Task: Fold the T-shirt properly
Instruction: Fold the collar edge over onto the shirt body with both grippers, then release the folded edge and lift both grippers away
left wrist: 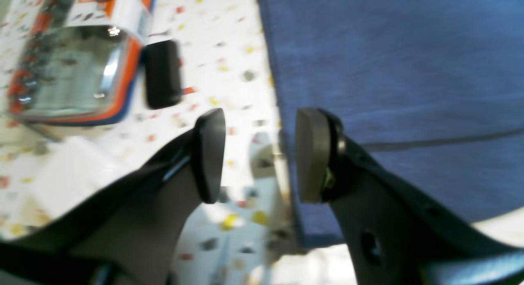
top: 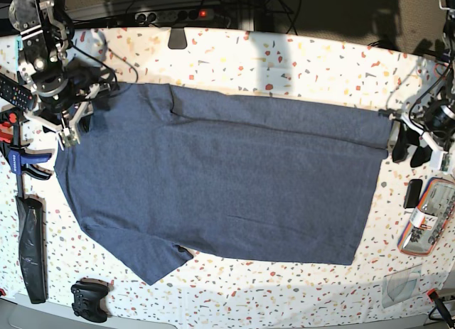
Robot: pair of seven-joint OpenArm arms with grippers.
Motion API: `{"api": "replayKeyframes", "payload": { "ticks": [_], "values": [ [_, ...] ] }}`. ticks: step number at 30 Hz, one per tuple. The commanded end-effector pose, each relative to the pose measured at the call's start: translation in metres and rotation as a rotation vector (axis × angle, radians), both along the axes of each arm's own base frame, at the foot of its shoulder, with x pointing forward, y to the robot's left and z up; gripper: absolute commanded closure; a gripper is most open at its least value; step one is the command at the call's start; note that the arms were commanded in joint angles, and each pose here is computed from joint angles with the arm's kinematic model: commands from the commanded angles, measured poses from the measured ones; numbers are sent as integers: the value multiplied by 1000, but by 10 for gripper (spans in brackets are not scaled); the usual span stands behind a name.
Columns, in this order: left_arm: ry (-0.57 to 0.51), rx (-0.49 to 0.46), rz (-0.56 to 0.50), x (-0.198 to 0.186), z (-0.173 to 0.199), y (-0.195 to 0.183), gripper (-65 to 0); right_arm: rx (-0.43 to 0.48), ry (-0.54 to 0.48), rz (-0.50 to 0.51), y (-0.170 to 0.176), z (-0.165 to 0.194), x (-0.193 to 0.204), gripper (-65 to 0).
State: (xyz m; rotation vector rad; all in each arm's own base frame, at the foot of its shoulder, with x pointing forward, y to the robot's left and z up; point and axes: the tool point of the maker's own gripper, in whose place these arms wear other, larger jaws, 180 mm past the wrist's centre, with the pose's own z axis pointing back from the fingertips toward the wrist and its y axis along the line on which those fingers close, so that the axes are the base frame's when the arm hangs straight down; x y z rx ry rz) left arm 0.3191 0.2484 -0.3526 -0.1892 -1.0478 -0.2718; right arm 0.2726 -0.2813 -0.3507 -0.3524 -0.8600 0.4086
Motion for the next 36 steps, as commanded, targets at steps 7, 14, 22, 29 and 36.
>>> {"api": "replayKeyframes", "payload": {
  "ticks": [7, 14, 22, 29, 36],
  "values": [
    [-46, -150, 26, -2, 3, -27, -72, 110, 32, -64, 15, -7, -7, 0],
    [-52, -214, 43, -3, -4, -47, 0, 135, 83, -105, 15, -26, -16, 0],
    [66, -233, 41, -22, -33, -69, 0, 125, 166, -114, 6, -50, -32, 0],
    [175, -240, 57, -68, -64, -71, 0, 126, 199, -98, 9, -63, -58, 0],
    [221, -239, 63, -99, -74, -71, 0, 59, 258, -68, 6, -73, -91, 0]
  ]
}}
